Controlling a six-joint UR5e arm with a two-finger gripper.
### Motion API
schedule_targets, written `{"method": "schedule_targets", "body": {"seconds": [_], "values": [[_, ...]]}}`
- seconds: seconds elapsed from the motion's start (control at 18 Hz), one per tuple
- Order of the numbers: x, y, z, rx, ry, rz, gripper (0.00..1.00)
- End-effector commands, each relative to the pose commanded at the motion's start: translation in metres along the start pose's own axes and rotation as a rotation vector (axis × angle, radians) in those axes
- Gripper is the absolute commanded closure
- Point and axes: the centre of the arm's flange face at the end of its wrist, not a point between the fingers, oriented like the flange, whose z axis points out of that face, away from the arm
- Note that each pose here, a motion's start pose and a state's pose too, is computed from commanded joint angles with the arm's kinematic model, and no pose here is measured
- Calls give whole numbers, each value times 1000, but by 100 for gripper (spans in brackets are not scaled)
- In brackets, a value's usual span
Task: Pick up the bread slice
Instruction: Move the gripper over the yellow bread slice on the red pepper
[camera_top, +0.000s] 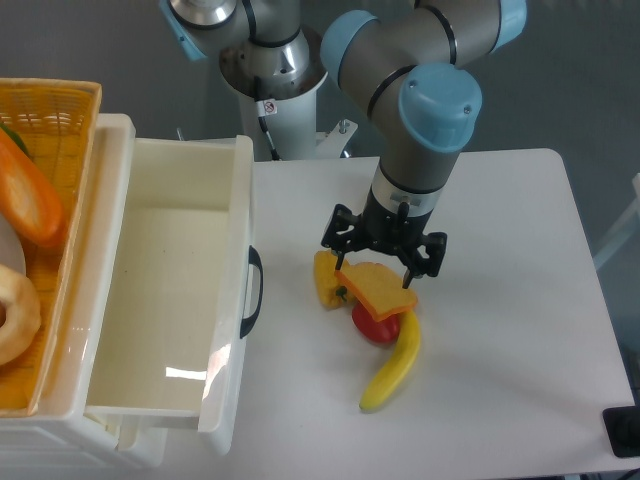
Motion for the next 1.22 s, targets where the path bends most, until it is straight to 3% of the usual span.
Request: {"method": "schedule_targets", "body": {"seconds": [0.22,0.72,1.0,1.22], "values": [[-14,7,7,-3,4,79,0],[-22,22,47,-7,1,71,0],[-23,23,97,-70,53,74,0],[-28,28,114,-110,59,64,0]]}}
